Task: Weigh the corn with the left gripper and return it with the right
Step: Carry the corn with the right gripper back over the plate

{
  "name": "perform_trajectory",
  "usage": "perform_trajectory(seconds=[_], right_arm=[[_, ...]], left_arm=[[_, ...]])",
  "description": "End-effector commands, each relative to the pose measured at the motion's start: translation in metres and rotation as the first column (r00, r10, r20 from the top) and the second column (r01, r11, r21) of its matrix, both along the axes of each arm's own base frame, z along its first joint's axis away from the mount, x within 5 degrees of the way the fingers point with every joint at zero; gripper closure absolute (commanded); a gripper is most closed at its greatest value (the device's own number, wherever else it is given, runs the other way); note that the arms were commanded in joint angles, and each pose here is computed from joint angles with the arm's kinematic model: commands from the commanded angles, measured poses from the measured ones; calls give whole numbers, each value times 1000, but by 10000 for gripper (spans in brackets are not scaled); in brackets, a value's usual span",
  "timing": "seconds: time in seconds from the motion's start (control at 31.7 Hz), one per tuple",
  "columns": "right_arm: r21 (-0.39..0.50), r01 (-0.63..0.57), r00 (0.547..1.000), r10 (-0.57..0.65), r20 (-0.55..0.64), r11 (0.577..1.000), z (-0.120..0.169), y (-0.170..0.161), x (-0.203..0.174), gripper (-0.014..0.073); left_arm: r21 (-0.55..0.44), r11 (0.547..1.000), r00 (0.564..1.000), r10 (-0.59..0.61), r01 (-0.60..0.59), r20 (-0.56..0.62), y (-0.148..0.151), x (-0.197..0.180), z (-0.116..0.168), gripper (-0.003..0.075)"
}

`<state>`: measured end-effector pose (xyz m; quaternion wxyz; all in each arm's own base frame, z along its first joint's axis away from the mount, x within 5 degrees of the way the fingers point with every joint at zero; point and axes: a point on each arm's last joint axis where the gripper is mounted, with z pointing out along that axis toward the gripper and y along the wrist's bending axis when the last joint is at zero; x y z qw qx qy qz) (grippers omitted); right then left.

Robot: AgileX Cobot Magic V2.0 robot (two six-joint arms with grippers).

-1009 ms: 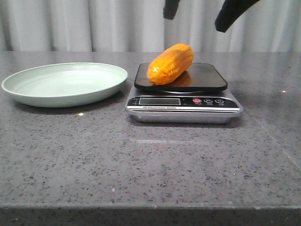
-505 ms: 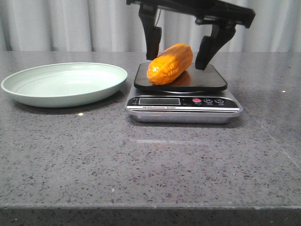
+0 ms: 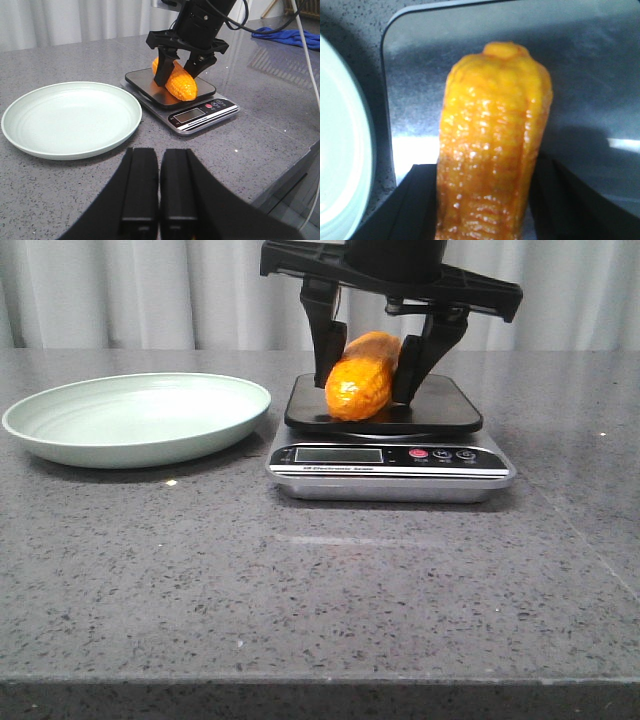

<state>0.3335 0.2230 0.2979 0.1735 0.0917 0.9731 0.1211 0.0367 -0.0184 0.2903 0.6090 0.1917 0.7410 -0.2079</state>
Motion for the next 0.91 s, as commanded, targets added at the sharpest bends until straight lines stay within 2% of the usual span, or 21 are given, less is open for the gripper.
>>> perform_trajectory(seconds=[0.0,0.19,0.38,0.47,0.6,0.66,0.79,0.88], right_arm=[[78,-55,994,48,96,995,29,3,-4,441],[105,-231,948,200,246,967,55,33,-13,441],[150,-311,912,250,326,938,72,72,-13,441],[154,-348,896,280,344,925,69,95,-9,441],[133,-354,905,303,299,926,52,113,2,425],[127,-357,908,312,281,925,46,120,6,359],[131,-368,907,324,269,921,38,130,7,92],[127,-367,909,327,258,921,37,130,7,-1]], left_arm=[[-59,998,997,-13,17,70,-1,0,14,586],[-59,998,997,-13,17,70,-1,0,14,586],[-59,998,997,-13,17,70,-1,0,14,586],[-59,998,997,-13,17,70,-1,0,14,586],[-59,998,997,-13,17,70,-1,0,14,586],[-60,998,997,-13,18,69,-1,-1,14,586],[-60,998,997,-13,18,69,-1,-1,14,586],[-60,998,997,-13,18,69,-1,-1,14,586]])
